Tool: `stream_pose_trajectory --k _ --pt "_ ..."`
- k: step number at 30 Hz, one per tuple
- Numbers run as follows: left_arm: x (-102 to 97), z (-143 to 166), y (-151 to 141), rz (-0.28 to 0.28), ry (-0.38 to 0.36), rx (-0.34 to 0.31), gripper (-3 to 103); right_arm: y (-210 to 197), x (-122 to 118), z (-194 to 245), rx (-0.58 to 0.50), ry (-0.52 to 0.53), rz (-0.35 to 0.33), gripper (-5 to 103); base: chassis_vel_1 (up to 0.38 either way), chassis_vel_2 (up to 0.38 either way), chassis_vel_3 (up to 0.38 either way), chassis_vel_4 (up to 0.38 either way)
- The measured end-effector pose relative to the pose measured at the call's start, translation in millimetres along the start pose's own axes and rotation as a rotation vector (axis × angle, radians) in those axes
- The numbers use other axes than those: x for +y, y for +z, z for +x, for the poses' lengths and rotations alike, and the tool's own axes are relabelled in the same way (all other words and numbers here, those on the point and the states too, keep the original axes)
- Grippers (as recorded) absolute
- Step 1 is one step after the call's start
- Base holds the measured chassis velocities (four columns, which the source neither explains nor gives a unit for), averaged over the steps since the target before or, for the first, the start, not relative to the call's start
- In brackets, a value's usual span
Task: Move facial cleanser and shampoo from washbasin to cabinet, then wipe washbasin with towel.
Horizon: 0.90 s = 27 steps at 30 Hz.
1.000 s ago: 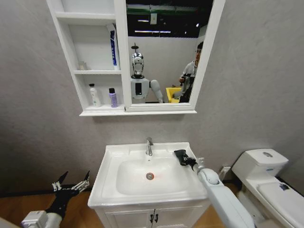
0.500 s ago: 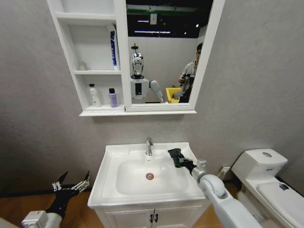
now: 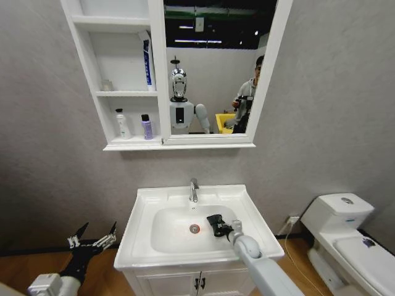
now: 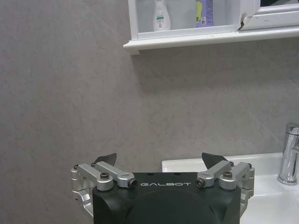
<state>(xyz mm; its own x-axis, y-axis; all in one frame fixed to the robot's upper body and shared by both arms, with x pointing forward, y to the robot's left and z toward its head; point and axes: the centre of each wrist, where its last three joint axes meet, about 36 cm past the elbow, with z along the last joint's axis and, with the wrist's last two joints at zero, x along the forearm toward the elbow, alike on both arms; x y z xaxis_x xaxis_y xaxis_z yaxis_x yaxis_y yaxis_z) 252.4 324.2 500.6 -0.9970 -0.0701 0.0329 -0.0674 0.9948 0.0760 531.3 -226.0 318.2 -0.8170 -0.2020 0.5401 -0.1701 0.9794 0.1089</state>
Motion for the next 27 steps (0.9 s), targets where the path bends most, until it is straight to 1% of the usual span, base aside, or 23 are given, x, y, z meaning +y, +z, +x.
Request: stream_pose_trajectory --k 2,5,6,9,10,12,13,14,15,17,18,19,20,21,23,26,27 --pt "0.0 0.0 0.0 0.0 0.0 0.0 100 0.7 3.5 -5.8 0.007 -0.007 -0.004 1 0.0 0.0 0.0 0.0" --pt "0.0 0.0 0.0 0.0 0.0 0.0 100 0.9 16.5 -22.3 0.023 -0.028 -0.016 1 0.0 0.0 0.0 0.0" --pt "0.0 0.0 0.0 0.0 0.0 0.0 100 0.9 16.5 -22.3 0.023 -0.028 -0.016 1 0.0 0.0 0.0 0.0" --pt "0.0 0.0 0.0 0.0 0.0 0.0 100 1.5 29.9 -34.9 0.038 -0.047 -0.023 1 0.0 0.0 0.0 0.0" --pt "0.0 0.0 0.0 0.0 0.0 0.0 100 1.5 29.9 -34.9 0.038 -0.047 -0.023 1 0.0 0.0 0.0 0.0" --pt "0.0 0.0 0.0 0.0 0.0 0.0 100 2.1 39.7 -41.2 0.047 -0.06 -0.028 1 0.0 0.0 0.0 0.0" --pt "0.0 0.0 0.0 0.0 0.0 0.0 100 2.1 39.7 -41.2 0.047 -0.06 -0.028 1 0.0 0.0 0.0 0.0" --pt "0.0 0.0 0.0 0.0 0.0 0.0 100 2.1 51.3 -45.4 0.052 -0.078 -0.032 1 0.0 0.0 0.0 0.0" --pt "0.0 0.0 0.0 0.0 0.0 0.0 100 2.1 51.3 -45.4 0.052 -0.078 -0.032 1 0.0 0.0 0.0 0.0" --pt "0.0 0.0 0.0 0.0 0.0 0.0 100 2.6 68.6 -49.9 0.059 -0.105 -0.034 1 0.0 0.0 0.0 0.0" --pt "0.0 0.0 0.0 0.0 0.0 0.0 100 2.6 68.6 -49.9 0.059 -0.105 -0.034 1 0.0 0.0 0.0 0.0" --pt "0.0 0.0 0.0 0.0 0.0 0.0 100 4.8 85.8 -54.2 0.066 -0.127 -0.025 1 0.0 0.0 0.0 0.0" --pt "0.0 0.0 0.0 0.0 0.0 0.0 100 6.1 96.4 -56.4 0.067 -0.14 -0.023 1 0.0 0.0 0.0 0.0" --pt "0.0 0.0 0.0 0.0 0.0 0.0 100 6.1 96.4 -56.4 0.067 -0.14 -0.023 1 0.0 0.0 0.0 0.0" --pt "0.0 0.0 0.0 0.0 0.0 0.0 100 5.9 114.2 -58.1 0.055 -0.165 -0.03 1 0.0 0.0 0.0 0.0" --pt "0.0 0.0 0.0 0.0 0.0 0.0 100 2.2 114.4 -56.4 0.041 -0.164 -0.026 1 0.0 0.0 0.0 0.0" --pt "0.0 0.0 0.0 0.0 0.0 0.0 100 0.1 103.2 -55.8 0.031 -0.137 -0.006 1 0.0 0.0 0.0 0.0"
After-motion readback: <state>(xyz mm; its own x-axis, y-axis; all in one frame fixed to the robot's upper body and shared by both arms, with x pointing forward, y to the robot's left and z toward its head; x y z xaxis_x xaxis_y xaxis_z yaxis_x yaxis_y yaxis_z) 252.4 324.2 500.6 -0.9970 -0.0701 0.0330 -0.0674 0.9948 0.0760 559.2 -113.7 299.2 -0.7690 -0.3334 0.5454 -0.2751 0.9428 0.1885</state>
